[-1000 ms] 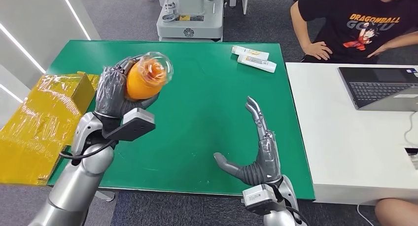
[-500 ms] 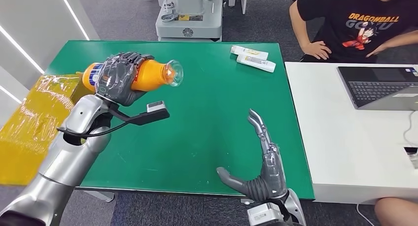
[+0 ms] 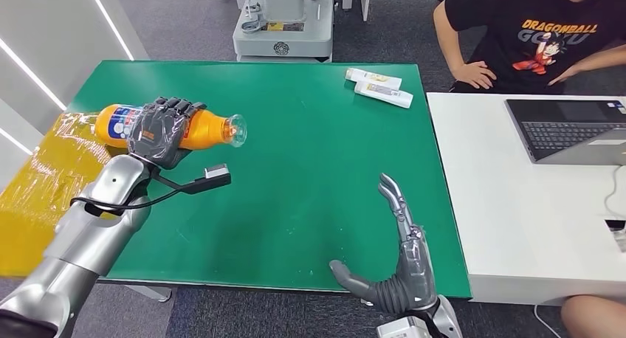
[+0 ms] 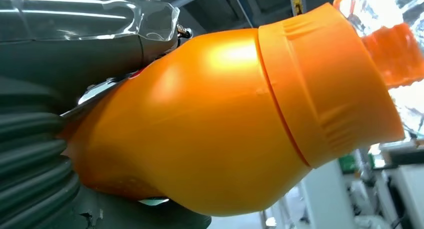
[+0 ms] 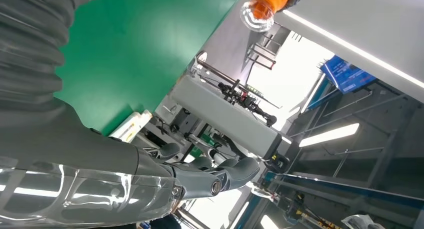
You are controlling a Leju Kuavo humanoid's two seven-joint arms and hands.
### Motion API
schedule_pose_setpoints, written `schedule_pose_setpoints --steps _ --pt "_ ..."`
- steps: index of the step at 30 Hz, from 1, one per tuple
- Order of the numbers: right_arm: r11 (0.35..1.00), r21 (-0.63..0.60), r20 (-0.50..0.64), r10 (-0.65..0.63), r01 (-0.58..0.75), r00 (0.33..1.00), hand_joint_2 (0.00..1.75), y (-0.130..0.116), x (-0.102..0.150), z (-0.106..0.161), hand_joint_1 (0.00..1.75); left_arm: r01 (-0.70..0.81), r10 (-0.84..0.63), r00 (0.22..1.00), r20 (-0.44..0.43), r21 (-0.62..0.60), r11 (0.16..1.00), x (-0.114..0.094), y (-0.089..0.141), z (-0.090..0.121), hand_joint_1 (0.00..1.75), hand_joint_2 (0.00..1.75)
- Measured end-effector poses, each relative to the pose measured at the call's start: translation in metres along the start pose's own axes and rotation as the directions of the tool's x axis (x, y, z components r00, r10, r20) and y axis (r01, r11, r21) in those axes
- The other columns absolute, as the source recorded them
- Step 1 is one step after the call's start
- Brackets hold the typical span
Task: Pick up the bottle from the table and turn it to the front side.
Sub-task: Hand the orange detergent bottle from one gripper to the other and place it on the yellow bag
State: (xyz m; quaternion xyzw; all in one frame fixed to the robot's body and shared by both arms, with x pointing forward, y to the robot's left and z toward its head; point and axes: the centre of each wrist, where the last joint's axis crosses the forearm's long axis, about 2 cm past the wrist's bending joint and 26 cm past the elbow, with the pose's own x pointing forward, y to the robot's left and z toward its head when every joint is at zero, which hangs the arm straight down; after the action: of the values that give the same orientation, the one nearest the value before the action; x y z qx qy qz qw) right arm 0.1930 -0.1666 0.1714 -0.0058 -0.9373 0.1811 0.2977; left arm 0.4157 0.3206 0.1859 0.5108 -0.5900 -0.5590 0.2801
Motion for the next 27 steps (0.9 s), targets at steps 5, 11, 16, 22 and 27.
schedule_pose_setpoints --steps 5,11,16,22,27 --pt "1.0 0.005 -0.001 -0.009 0.009 1.0 1.75 0.0 0.0 0.0 0.0 0.006 -0.007 1.0 -0.015 -0.069 0.998 -0.013 -0.015 0.011 1.75 1.75" --pt "1.0 0.021 -0.003 -0.021 0.021 1.0 1.75 0.001 0.0 -0.001 0.0 0.026 -0.032 0.999 -0.027 -0.198 0.98 -0.038 -0.043 0.037 1.75 1.75" --pt "0.999 0.031 -0.007 -0.024 0.025 1.0 1.75 0.001 -0.002 -0.003 0.0 0.031 -0.055 0.996 -0.075 -0.293 0.956 -0.053 -0.063 0.062 1.75 1.75" --pt "0.999 0.038 -0.015 -0.03 0.03 0.999 1.75 0.001 -0.006 -0.005 0.0 0.018 -0.068 0.99 -0.122 -0.369 0.929 -0.061 -0.081 0.09 1.75 1.75" --pt "0.998 0.049 -0.03 -0.028 0.03 0.999 1.75 0.001 -0.01 -0.007 0.0 0.001 -0.07 0.985 -0.158 -0.399 0.917 -0.067 -0.093 0.116 1.75 1.75"
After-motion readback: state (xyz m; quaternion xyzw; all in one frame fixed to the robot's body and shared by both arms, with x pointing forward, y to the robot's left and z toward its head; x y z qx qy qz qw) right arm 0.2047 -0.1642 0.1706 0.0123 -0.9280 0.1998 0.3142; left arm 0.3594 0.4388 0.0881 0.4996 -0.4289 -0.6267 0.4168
